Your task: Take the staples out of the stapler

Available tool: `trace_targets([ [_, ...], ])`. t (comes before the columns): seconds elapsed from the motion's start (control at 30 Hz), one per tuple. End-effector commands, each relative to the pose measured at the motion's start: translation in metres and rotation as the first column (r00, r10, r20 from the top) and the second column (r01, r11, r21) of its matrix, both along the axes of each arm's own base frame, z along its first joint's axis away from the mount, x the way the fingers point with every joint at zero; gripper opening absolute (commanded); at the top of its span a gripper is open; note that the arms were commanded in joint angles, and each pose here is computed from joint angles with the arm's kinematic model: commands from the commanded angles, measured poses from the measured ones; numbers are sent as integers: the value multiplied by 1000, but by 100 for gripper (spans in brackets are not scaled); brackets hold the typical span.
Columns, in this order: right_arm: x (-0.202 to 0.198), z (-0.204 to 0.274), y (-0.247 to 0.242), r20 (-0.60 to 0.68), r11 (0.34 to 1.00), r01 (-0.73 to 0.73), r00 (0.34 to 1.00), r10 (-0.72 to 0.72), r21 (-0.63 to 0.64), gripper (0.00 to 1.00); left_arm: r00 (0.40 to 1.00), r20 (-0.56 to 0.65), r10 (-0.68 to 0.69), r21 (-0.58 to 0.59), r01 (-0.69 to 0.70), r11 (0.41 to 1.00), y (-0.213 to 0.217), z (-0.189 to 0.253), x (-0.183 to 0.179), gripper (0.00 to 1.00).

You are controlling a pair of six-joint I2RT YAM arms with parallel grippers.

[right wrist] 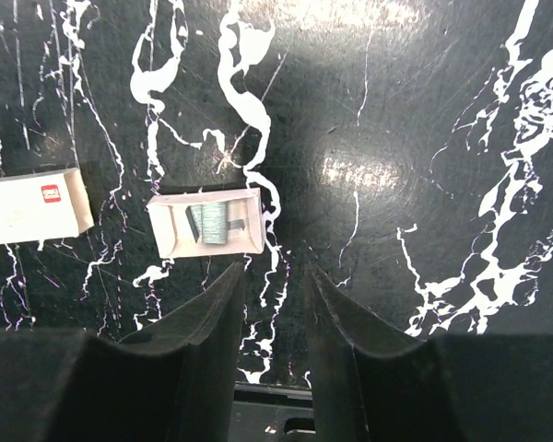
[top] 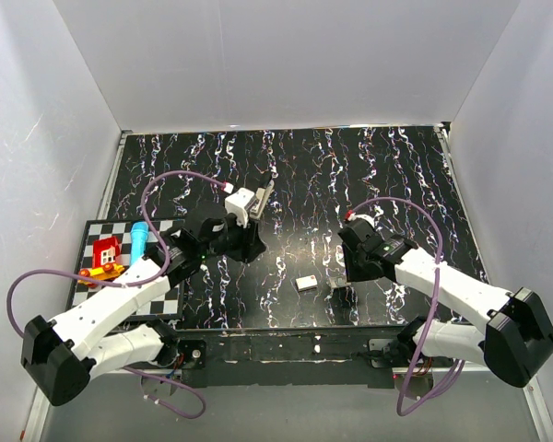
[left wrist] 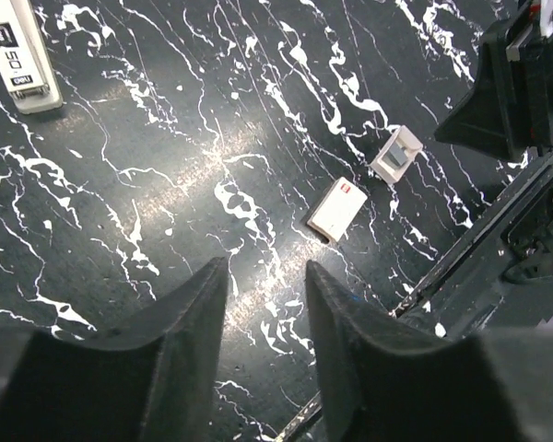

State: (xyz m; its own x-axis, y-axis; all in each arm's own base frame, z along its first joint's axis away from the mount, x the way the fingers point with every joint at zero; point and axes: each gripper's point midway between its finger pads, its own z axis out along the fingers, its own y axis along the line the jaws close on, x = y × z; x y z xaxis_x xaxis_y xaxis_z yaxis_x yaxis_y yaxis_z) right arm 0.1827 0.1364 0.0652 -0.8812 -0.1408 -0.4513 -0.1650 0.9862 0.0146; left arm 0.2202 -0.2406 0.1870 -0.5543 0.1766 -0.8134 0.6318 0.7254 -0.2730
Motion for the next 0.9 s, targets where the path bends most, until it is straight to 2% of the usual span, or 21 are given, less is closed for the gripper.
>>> trace_targets([
  [0.0,5,-5,4,6,999,-4,1000,4,54,39,994,-101,31,4,-30,1000,-5,-21,-7,30],
  [0.1,8,-11,5,-11,997,-5,1000,6,80,37,987,-157,25,26,-21,999,-12,-37,-10,12],
  [0.2,11,-14,8,-17,996,-7,1000,9,92,35,981,-192,19,51,-9,999,-20,-51,-11,0],
  [0.47,14,-18,15,-26,994,-27,999,30,110,32,958,-285,15,99,14,995,-34,-95,-15,0],
  [0.87,15,-23,14,-59,997,-15,998,20,78,30,943,-332,-18,114,59,992,-55,-117,-18,0],
])
